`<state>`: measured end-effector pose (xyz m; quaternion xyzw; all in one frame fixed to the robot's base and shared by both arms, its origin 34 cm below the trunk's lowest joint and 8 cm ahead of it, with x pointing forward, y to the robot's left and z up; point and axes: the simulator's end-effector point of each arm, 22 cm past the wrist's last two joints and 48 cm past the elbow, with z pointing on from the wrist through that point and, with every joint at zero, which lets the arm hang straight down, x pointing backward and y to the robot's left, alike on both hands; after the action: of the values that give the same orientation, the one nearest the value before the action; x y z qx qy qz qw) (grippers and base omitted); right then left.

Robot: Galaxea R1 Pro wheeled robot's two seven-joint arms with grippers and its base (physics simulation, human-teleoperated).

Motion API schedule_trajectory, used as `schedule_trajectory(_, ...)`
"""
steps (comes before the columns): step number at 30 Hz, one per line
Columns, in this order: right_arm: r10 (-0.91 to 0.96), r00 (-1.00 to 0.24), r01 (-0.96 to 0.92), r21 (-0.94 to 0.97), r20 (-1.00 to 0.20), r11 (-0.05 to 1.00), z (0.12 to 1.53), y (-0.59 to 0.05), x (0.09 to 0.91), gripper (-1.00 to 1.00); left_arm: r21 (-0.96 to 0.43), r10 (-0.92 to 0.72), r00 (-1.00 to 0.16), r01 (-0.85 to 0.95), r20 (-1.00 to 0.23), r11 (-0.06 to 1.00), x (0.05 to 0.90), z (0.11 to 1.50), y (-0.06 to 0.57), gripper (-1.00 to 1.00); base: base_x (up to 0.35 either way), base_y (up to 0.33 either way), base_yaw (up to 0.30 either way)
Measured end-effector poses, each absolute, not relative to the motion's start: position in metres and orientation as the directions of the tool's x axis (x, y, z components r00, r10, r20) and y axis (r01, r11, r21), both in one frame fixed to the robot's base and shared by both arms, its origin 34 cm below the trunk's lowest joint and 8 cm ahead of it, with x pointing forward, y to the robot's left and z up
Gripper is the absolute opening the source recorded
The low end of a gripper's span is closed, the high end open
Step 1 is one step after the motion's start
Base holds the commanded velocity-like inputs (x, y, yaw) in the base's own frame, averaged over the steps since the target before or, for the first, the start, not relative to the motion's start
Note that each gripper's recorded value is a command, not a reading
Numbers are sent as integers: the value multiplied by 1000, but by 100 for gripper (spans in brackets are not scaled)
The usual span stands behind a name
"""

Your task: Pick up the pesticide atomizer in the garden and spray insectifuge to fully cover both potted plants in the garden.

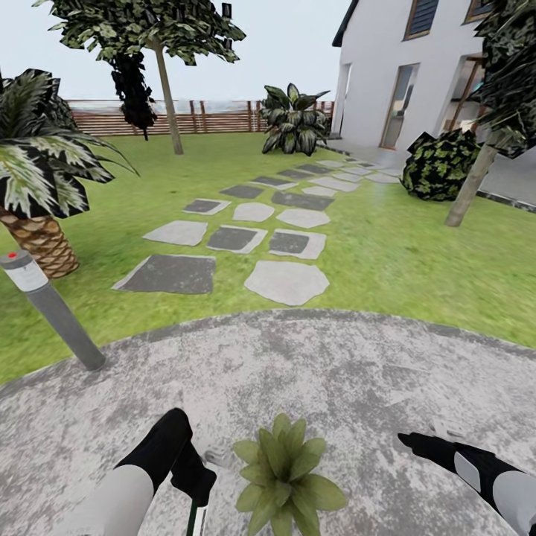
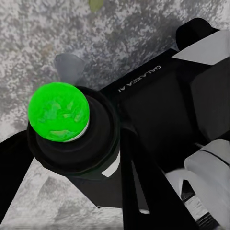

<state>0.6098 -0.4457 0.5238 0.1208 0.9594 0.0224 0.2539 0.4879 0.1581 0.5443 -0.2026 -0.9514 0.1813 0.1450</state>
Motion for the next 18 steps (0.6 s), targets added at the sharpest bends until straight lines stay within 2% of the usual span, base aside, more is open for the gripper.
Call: schedule_trajectory(18, 243, -855, 223, 98, -458, 970, 510, -446, 602, 100, -401, 460, -857, 347, 231, 848, 479, 534, 160, -100, 2, 1, 0)
